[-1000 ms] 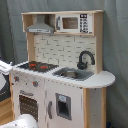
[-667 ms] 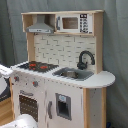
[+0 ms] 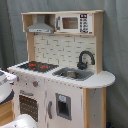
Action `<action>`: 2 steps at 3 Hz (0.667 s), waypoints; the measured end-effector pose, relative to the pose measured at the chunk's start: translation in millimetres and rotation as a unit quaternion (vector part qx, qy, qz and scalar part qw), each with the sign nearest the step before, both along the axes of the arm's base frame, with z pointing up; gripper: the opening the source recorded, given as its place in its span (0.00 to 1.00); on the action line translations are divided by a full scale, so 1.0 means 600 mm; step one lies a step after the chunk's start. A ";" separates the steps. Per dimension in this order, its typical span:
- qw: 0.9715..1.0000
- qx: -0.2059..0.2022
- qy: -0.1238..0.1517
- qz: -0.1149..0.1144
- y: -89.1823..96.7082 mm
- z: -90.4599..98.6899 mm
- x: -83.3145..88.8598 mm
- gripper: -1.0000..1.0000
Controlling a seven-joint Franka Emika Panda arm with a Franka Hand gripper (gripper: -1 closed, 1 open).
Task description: Play with the kitchen
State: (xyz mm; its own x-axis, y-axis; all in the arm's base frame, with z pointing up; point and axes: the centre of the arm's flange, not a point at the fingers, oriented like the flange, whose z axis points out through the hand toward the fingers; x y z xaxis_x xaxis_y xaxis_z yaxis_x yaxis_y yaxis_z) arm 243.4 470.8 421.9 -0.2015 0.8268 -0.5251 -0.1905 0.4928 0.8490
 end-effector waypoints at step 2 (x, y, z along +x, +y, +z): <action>0.997 0.061 0.052 0.000 -0.030 -0.055 0.007 1.00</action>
